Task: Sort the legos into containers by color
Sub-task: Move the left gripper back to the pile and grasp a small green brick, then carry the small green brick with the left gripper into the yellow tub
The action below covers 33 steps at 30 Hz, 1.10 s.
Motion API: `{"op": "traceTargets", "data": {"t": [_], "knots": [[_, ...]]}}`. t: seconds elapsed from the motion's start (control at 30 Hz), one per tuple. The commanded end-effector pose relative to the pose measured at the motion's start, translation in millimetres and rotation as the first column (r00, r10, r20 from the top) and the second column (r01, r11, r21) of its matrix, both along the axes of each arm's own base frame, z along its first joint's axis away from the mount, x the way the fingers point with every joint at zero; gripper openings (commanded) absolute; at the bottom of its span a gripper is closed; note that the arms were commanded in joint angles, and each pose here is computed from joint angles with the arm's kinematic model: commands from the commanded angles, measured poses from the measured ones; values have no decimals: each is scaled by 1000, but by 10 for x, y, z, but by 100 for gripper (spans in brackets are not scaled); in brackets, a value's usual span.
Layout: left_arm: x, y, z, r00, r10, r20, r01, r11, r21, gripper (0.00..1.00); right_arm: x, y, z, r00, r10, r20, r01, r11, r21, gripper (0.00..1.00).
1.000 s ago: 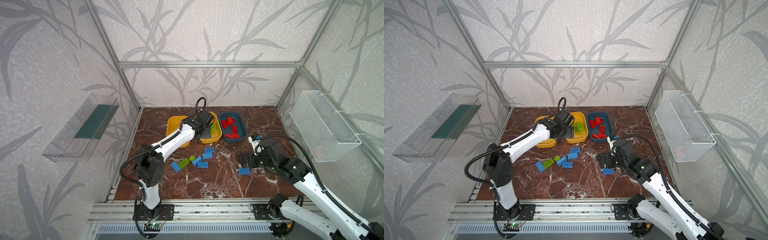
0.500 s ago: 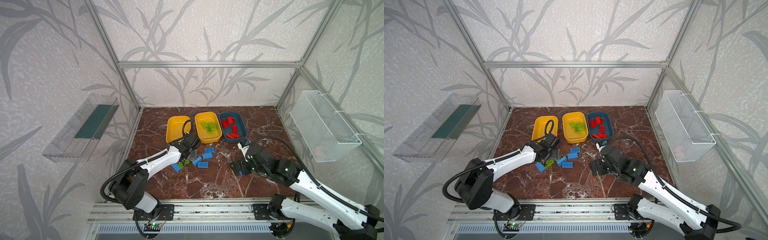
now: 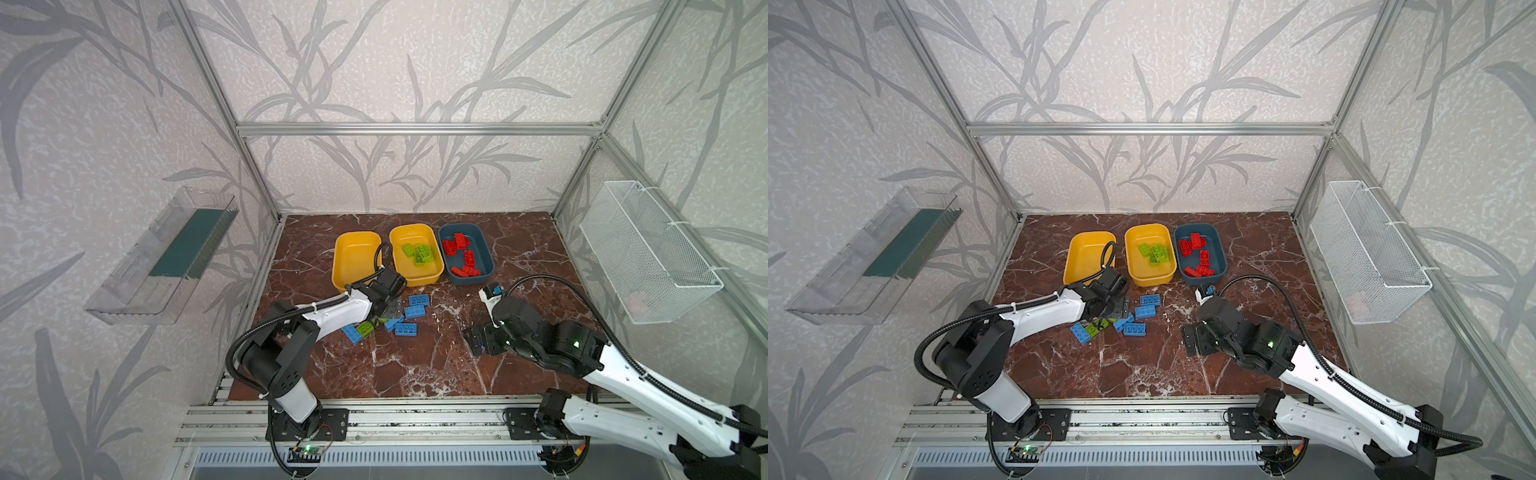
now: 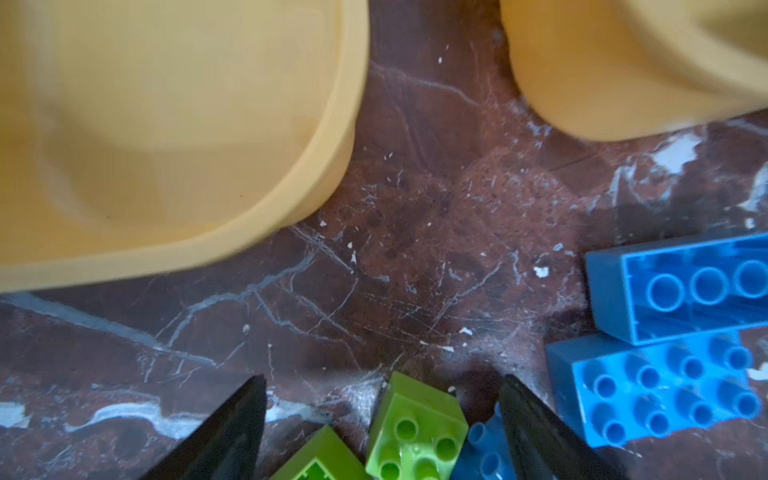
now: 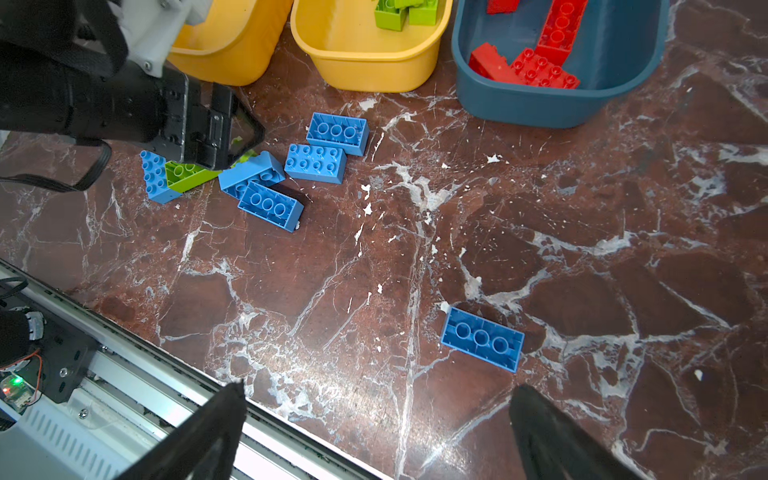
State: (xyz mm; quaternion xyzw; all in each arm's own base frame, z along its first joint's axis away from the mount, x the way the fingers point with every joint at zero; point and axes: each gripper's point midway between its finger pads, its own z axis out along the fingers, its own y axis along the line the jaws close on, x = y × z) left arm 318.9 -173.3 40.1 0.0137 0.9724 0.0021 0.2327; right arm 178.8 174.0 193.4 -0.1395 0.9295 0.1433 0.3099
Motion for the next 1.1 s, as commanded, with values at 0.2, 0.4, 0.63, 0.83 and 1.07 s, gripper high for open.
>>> {"op": "traceTargets", "data": {"t": [0.2,0.4,0.63,0.83,1.07], "knots": [[-187,-58,-91,999,-30,-25,30,999,-11,84,13,-32,85,1000,-17,21,17,1000,-4,99],[-344,-151,-167,997,-74,-34,76,997,34,76,32,9,91,1000,-10,21,10,1000,-3,99],[-315,-122,-192,998,-63,-30,65,996,63,71,35,-5,86,1000,-14,22,14,1000,-8,99],[-250,-126,-235,997,-62,-46,66,994,91,67,30,-21,75,1000,-17,21,18,1000,-13,99],[-258,-119,-240,996,-58,-62,64,993,95,41,44,-27,81,999,-18,28,19,1000,-21,99]]}}
